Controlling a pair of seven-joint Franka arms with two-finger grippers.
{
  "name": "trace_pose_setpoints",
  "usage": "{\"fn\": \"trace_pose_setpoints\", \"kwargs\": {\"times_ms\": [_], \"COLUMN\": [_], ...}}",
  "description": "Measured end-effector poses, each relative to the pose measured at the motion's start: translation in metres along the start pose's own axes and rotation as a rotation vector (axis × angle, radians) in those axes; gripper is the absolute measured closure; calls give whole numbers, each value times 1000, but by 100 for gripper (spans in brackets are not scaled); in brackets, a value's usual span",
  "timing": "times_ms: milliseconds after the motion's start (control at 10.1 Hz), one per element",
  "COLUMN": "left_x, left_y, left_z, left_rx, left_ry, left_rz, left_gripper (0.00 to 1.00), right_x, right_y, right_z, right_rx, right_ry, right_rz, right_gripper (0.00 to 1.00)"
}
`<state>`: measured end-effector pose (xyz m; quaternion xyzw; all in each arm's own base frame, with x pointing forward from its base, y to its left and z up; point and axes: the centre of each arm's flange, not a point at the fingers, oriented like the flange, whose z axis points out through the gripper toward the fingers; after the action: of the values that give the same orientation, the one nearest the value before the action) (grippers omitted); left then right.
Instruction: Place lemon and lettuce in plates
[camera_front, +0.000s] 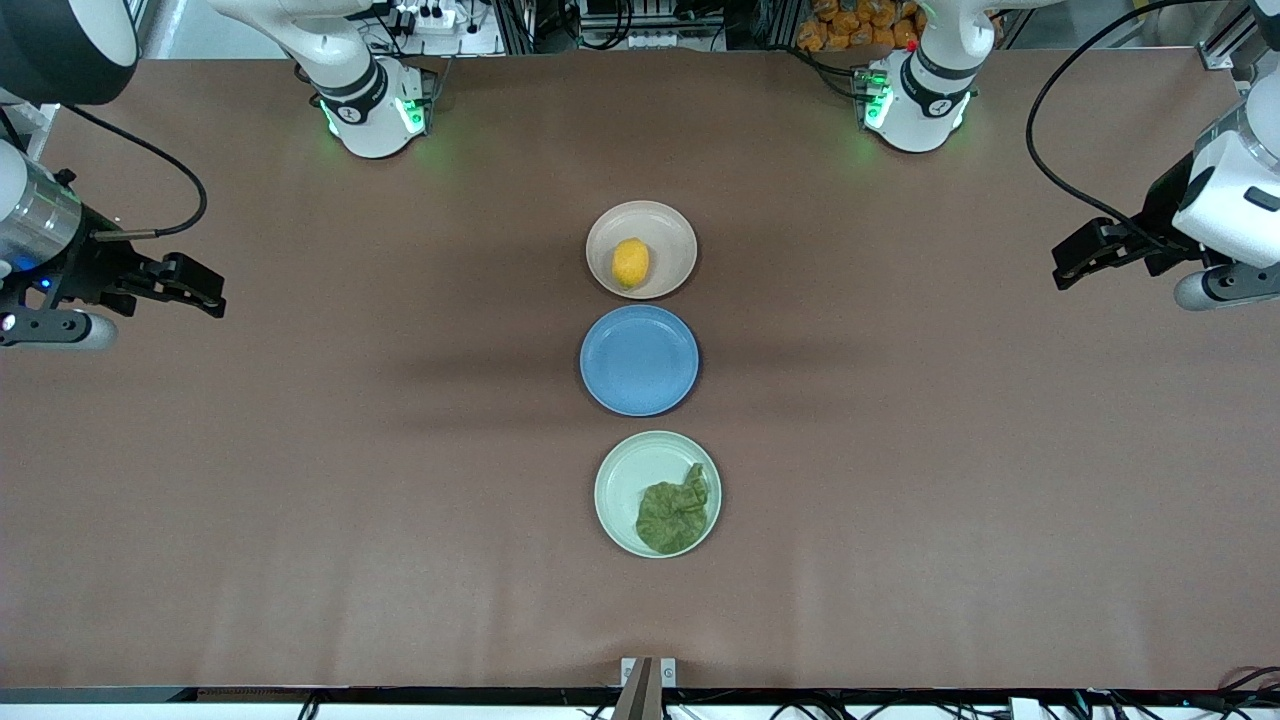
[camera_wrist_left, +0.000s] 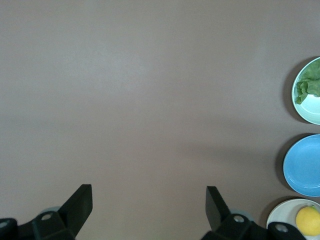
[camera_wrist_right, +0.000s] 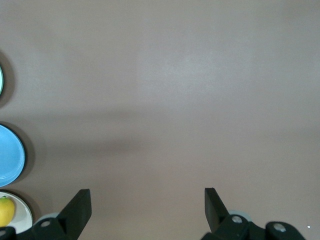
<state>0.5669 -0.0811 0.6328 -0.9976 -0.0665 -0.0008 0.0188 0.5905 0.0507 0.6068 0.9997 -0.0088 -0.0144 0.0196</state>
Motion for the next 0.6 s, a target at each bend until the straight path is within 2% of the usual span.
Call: {"fn": "trace_pose_setpoints", "kwargs": {"times_ms": [298,595], "left_x": [-1,-1], "left_y": [0,-2], "left_z": [4,6], "left_rx": [5,5], "left_ry": [-18,-21], "left_rz": [3,76], "left_gripper": [0,0], "right_x": [0,0], "right_y": [0,0], "right_z": [0,0], "right_rx": [0,1], "right_ry": [-1,-2], "right_rz": [1,0], "right_gripper": [0,0]}}
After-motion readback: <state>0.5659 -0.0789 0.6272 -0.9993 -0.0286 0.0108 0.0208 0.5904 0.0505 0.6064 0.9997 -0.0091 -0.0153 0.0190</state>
